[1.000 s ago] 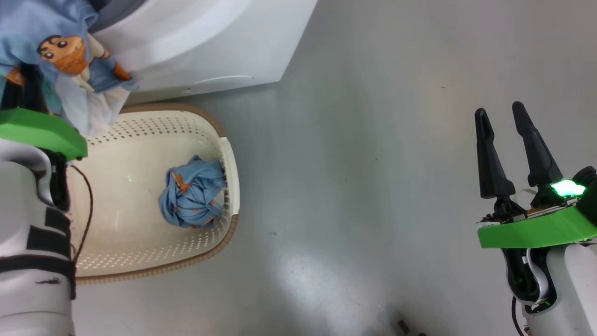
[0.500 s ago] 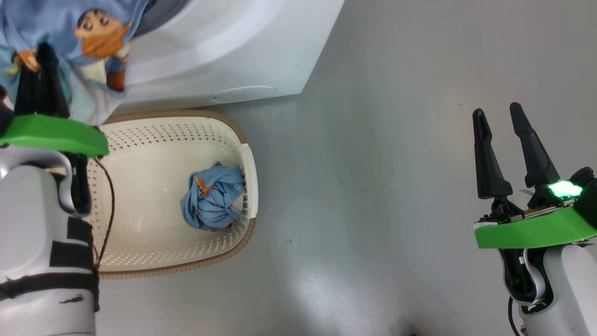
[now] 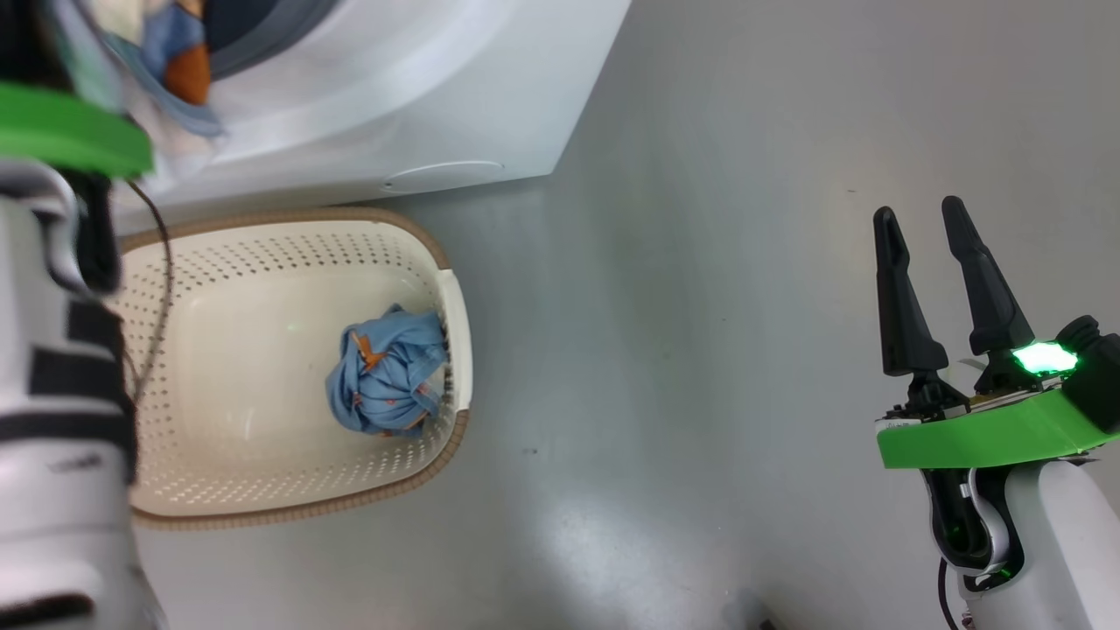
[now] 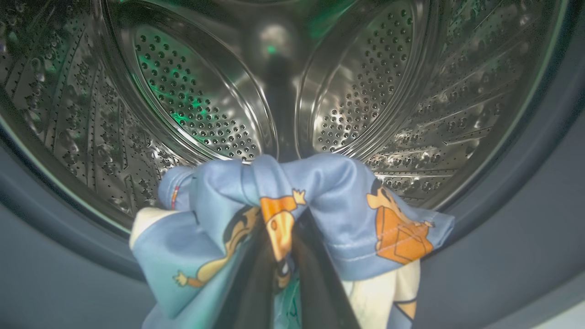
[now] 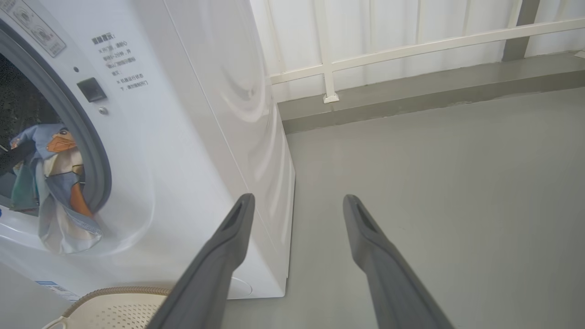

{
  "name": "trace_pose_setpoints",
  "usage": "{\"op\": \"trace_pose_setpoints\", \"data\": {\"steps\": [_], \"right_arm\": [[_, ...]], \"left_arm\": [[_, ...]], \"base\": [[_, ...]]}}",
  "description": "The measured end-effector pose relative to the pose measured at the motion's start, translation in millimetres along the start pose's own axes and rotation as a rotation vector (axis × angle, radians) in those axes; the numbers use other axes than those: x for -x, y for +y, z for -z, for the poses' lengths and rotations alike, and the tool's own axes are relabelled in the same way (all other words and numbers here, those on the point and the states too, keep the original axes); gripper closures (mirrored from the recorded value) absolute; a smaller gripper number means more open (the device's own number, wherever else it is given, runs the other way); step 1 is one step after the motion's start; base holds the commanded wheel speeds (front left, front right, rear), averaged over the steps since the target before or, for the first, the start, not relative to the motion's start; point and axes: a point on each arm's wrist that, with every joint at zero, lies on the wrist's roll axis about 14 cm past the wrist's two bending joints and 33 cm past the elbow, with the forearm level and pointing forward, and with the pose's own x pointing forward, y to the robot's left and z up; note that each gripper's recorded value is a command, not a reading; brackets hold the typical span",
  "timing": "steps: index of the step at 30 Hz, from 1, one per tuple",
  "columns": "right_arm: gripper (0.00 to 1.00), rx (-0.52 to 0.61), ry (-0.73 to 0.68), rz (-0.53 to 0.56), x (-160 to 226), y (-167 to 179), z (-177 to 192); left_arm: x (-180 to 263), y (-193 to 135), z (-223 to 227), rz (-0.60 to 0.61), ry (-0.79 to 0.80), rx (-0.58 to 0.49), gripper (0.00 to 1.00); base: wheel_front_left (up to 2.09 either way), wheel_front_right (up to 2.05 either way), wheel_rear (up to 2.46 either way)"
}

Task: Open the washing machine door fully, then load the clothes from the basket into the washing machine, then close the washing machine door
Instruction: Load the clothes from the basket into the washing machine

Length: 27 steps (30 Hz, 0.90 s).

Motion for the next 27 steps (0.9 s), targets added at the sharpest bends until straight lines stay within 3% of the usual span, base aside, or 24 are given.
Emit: {"op": "trace_pose_setpoints", "data": {"steps": [7,17,20,24,25,27], "right_arm": [[0.00,-0.021,0.006,0.033,4.3,-8.3,1.8],[0.00,-0.013,0.023,0.057,9.1,-15.0,6.2],[0.00,-0.011,0.020,0.059,9.3,-15.5,4.7],[0.00,-0.011,0.013,0.057,9.5,-14.8,1.7],[0.00,-0.011,0.012,0.057,9.7,-14.6,1.2],[0.00,-0.011,0.011,0.057,9.9,-14.4,0.9]], "left_arm": [[-36.8,4.3,-24.6,-0.025,-0.021,-0.026,1.00],[-67.4,-13.4,-82.3,0.006,-0.192,-0.092,1.00],[-68.3,-15.9,-74.8,0.011,-0.176,-0.091,1.00],[-58.7,-8.8,-28.0,-0.003,-0.034,-0.093,1.00],[-55.2,-6.3,-14.9,-0.009,0.009,-0.093,0.94],[-51.9,-4.0,-2.5,-0.015,0.056,-0.093,0.35]], "base": [[0.00,0.00,0.00],[0.00,0.00,0.00],[0.00,0.00,0.00],[0.00,0.00,0.00],[0.00,0.00,0.00],[0.00,0.00,0.00]]}}
